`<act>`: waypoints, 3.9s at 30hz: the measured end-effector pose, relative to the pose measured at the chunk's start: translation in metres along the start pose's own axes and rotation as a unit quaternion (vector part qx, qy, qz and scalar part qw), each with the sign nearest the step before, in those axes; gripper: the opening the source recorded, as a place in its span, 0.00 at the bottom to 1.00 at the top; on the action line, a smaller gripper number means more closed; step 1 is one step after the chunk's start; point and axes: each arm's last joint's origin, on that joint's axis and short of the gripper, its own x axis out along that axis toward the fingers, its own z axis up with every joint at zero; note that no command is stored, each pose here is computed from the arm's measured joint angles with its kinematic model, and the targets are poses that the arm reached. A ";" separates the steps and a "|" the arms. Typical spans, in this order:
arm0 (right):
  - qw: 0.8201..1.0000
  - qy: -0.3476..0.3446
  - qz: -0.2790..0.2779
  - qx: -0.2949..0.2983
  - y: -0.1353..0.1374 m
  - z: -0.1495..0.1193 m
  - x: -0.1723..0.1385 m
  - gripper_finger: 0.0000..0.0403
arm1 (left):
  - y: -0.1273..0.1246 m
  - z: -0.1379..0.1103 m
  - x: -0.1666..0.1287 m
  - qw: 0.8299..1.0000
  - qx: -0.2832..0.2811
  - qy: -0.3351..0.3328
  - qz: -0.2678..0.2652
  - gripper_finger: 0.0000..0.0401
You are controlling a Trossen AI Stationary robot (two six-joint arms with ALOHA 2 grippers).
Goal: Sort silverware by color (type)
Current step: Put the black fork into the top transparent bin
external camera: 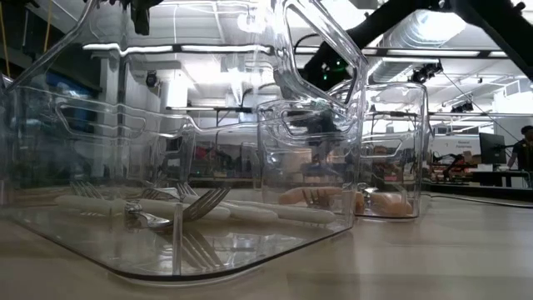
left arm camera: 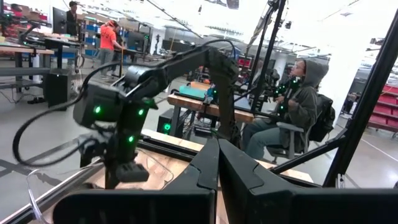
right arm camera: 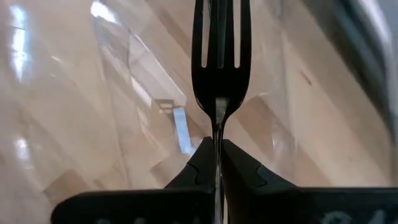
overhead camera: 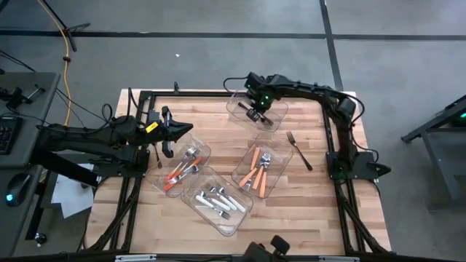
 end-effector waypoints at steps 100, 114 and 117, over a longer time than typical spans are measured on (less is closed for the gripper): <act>0.749 -0.546 0.339 -0.161 0.053 -0.190 -0.189 0.47 | 0.000 0.000 0.000 1.000 0.013 0.001 0.000 0.00; 0.749 -0.546 0.339 -0.161 0.053 -0.190 -0.189 0.47 | 0.000 0.000 0.000 1.000 0.013 0.001 0.000 0.00; 0.749 -0.546 0.339 -0.161 0.053 -0.190 -0.189 0.47 | 0.000 0.000 0.000 1.000 0.013 0.000 0.000 0.00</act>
